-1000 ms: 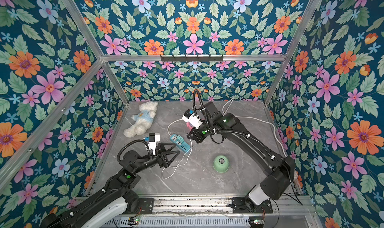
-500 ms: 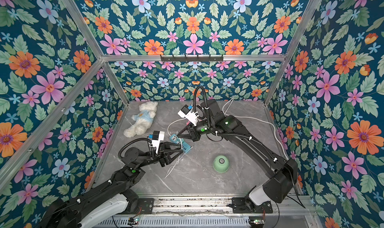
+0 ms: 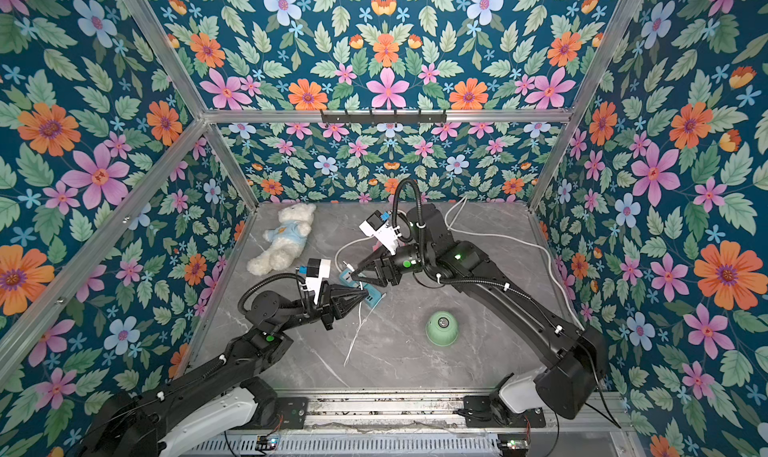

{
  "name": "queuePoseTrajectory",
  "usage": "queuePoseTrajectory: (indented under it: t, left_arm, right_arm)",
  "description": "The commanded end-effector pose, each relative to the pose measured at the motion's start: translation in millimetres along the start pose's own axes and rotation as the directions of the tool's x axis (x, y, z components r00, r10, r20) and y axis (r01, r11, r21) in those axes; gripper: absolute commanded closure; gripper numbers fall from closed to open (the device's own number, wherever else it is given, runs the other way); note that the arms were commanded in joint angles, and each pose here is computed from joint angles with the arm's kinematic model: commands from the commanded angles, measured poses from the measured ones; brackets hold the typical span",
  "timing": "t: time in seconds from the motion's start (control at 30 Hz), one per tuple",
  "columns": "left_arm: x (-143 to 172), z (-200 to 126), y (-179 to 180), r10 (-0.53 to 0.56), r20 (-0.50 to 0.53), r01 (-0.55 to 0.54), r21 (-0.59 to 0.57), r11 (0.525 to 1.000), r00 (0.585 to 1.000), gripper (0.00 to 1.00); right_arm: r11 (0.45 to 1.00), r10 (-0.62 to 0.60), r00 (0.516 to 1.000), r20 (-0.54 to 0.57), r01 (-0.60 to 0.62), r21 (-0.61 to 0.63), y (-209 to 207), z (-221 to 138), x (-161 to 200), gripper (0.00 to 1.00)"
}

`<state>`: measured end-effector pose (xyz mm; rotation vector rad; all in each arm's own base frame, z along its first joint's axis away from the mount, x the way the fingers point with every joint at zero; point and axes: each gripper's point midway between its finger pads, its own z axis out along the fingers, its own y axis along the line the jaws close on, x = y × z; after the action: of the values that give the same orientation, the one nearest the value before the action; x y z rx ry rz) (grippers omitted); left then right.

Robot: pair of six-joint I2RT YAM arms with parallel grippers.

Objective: Charge the cordless meat grinders
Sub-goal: Pick up the charging cable from the center of the board.

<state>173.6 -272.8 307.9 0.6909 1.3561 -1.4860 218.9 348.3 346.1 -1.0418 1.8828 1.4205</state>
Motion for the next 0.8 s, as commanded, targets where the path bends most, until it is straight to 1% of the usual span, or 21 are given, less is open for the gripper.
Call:
queuePoseTrajectory:
  t: [0.0, 0.07, 0.17, 0.23, 0.3, 0.43, 0.47, 0.5, 0.57, 0.6, 0.67, 0.7, 0.73, 0.77]
  left_arm:
    - [-20, -1, -6, 0.063, 0.088, -0.063, 0.004, 0.998, 0.994, 1.00]
    - [-20, -1, -5, 0.063, 0.089, -0.063, -0.001, 0.998, 0.994, 1.00]
    - [-18, -1, -4, 0.062, 0.083, -0.062, -0.002, 0.998, 0.995, 1.00]
    - [-17, -1, -4, 0.060, 0.082, -0.060, -0.005, 0.998, 0.995, 1.00]
    - [-18, -2, -4, 0.061, 0.085, -0.060, -0.008, 0.998, 0.994, 1.00]
    - [-17, -3, -1, 0.066, 0.082, -0.064, -0.031, 0.997, 0.994, 1.00]
    - [-18, -3, 3, 0.065, 0.082, -0.061, -0.053, 0.997, 0.995, 0.97]
    - [-18, -4, 7, 0.065, 0.081, -0.059, -0.077, 0.995, 0.995, 0.87]
    - [-18, -8, 17, 0.069, 0.085, -0.056, -0.147, 0.988, 0.994, 0.54]
    - [-19, -11, 21, 0.070, 0.090, -0.052, -0.183, 0.982, 0.993, 0.44]
    - [-25, -19, 29, 0.070, 0.112, -0.038, -0.265, 0.963, 0.991, 0.29]
    - [-31, -25, 34, 0.059, 0.133, -0.014, -0.315, 0.949, 0.989, 0.26]
    - [-37, -32, 41, 0.030, 0.164, 0.034, -0.378, 0.925, 0.986, 0.22]
    - [-45, -38, 47, -0.004, 0.200, 0.091, -0.430, 0.898, 0.980, 0.21]
  right_arm:
    - [1.000, 0.008, 0.997, 0.078, -0.010, 0.025, -5, -1, -10, 0.51]
    - [0.999, 0.031, 0.996, 0.080, -0.032, 0.013, -6, 3, -7, 0.52]
    - [1.000, 0.031, 0.996, 0.079, -0.031, 0.005, -6, 11, -7, 0.53]
    - [0.999, 0.034, 0.996, 0.080, -0.035, 0.006, -8, 14, -8, 0.57]
    - [0.999, 0.034, 0.996, 0.083, -0.034, 0.000, -8, 16, -9, 0.65]
    - [0.999, 0.038, 0.996, 0.084, -0.036, -0.022, -6, 19, -12, 0.97]
    - [0.999, 0.041, 0.996, 0.083, -0.039, -0.024, -6, 19, -11, 1.00]
    - [0.999, 0.039, 0.996, 0.084, -0.038, -0.023, -6, 19, -12, 1.00]
    - [0.999, 0.036, 0.996, 0.079, -0.036, 0.003, -9, 18, -9, 1.00]
    - [0.999, 0.030, 0.997, 0.073, -0.032, 0.026, -13, 17, -7, 1.00]
    - [0.995, -0.010, 0.999, 0.053, 0.005, 0.101, -22, 10, -3, 1.00]
    - [0.988, -0.034, 0.999, 0.042, 0.028, 0.149, -28, 6, -1, 1.00]
    - [0.975, -0.068, 0.997, 0.020, 0.062, 0.214, -37, 1, 3, 1.00]
    - [0.950, -0.112, 0.994, -0.019, 0.113, 0.290, -50, -4, 9, 1.00]
